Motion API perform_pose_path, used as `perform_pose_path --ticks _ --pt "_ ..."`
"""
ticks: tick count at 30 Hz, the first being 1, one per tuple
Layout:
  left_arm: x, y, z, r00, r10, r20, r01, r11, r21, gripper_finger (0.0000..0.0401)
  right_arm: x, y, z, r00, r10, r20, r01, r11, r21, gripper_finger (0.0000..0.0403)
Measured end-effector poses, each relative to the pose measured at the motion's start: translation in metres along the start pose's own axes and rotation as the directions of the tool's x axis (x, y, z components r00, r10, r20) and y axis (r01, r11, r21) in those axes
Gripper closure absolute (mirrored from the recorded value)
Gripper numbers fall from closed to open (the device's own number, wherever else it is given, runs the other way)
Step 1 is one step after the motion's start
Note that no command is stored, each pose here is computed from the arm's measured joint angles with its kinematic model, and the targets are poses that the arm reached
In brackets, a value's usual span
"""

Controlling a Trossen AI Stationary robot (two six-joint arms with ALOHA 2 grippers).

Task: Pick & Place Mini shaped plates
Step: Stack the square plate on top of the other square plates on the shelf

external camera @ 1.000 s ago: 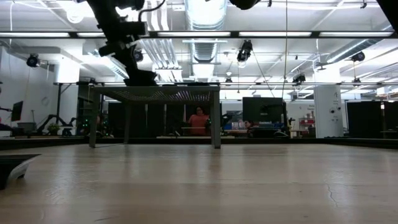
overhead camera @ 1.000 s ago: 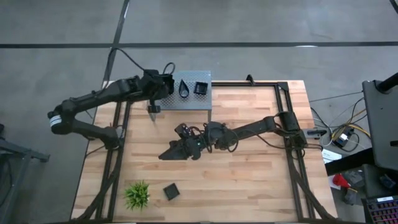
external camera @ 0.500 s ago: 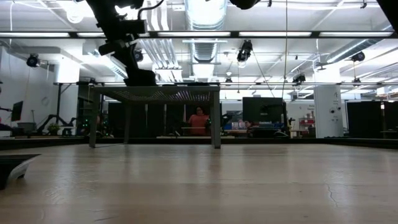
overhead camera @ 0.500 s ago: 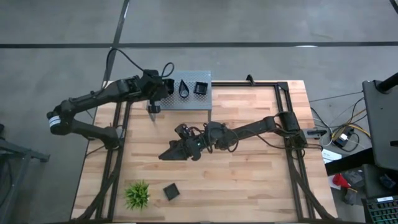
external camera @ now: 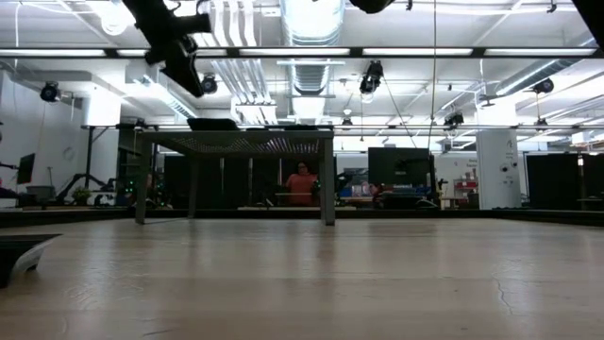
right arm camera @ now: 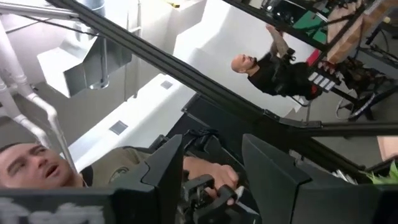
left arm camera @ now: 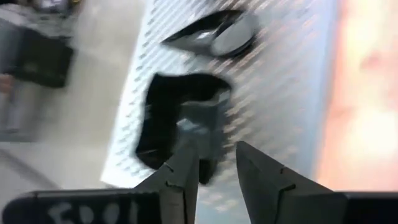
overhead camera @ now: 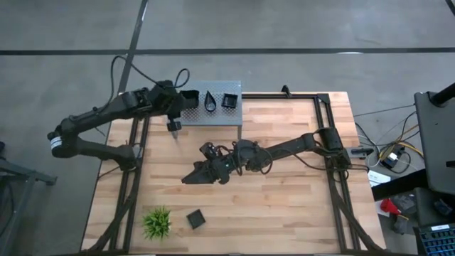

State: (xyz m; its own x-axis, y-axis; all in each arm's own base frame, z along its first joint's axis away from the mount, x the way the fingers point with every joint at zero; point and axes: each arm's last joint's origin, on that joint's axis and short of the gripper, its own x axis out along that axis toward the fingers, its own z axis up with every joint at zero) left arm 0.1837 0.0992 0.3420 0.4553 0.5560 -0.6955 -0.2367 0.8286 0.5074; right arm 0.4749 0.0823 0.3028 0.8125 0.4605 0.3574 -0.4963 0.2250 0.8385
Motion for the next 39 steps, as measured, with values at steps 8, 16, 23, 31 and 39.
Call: perform_pose_path --ticks 8,16,23,31,39 --pt "-0.041 -0.001 -0.010 0.956 -0.172 0.237 0.232 0.939 -0.255 0.0298 0.000 -0.012 -0.006 0.991 -0.124 -0.045 0.130 0.980 0.154 0.0239" --pt "-0.079 -0.004 -0.024 0.843 -0.306 0.442 0.465 0.828 -0.313 0.0298 0.000 -0.024 -0.031 0.945 -0.277 -0.175 0.323 0.879 0.352 0.0243" --pt "-0.114 -0.005 -0.043 0.717 -0.361 0.596 0.602 0.752 -0.269 0.0298 -0.001 -0.031 -0.055 0.876 -0.393 -0.279 0.479 0.766 0.429 0.0245" --pt "-0.140 -0.004 -0.052 0.585 -0.366 0.724 0.702 0.676 -0.224 0.0298 -0.015 -0.047 -0.084 0.676 -0.688 -0.264 0.718 0.534 0.447 0.0256" --pt "-0.144 -0.005 -0.056 0.566 -0.369 0.737 0.713 0.668 -0.213 0.0298 -0.020 -0.059 -0.097 0.597 -0.762 -0.252 0.777 0.472 0.416 0.0264"
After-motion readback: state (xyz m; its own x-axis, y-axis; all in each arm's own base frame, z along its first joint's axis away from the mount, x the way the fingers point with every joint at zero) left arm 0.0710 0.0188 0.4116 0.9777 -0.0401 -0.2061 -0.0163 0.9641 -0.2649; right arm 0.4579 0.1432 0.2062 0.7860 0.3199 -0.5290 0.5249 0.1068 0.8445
